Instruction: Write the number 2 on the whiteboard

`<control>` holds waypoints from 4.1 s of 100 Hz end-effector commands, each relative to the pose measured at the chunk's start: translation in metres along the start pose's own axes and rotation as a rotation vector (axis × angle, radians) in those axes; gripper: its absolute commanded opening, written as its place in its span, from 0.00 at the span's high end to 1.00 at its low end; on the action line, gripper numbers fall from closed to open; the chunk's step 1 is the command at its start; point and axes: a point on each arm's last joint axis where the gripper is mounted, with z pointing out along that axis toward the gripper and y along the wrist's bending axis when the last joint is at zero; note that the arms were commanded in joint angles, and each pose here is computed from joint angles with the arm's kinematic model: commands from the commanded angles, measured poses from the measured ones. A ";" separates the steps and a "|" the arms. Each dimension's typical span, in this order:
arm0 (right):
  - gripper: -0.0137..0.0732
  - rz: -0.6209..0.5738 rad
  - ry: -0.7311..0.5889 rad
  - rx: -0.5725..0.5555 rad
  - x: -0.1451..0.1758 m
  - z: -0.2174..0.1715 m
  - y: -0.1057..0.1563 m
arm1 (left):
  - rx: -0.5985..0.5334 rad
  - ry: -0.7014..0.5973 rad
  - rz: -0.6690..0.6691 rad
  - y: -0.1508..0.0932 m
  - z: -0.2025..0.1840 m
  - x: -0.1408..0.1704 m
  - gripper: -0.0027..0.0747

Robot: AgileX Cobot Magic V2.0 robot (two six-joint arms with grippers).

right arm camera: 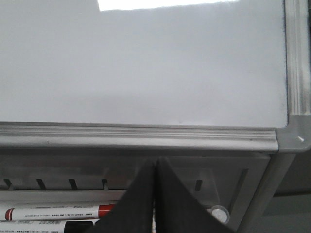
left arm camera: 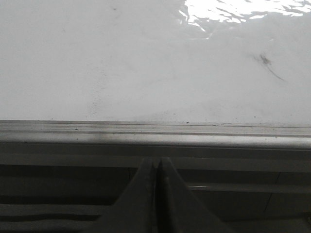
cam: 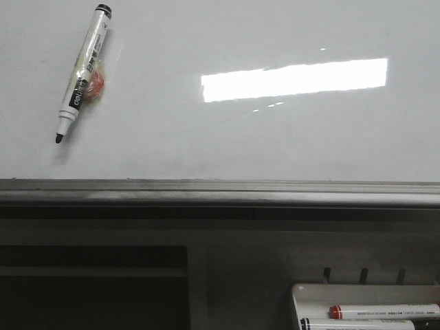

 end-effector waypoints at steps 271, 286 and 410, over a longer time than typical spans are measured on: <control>0.92 0.281 0.077 -0.117 -0.119 -0.017 0.007 | 0.048 -0.423 -0.115 0.000 0.004 -0.132 0.31; 0.93 0.278 0.072 -0.126 -0.120 -0.017 0.008 | 0.124 -0.419 -0.088 -0.008 0.012 -0.138 0.34; 0.93 0.258 0.048 -0.140 -0.122 -0.017 0.009 | 0.531 0.004 -0.085 -0.135 0.120 -0.100 0.40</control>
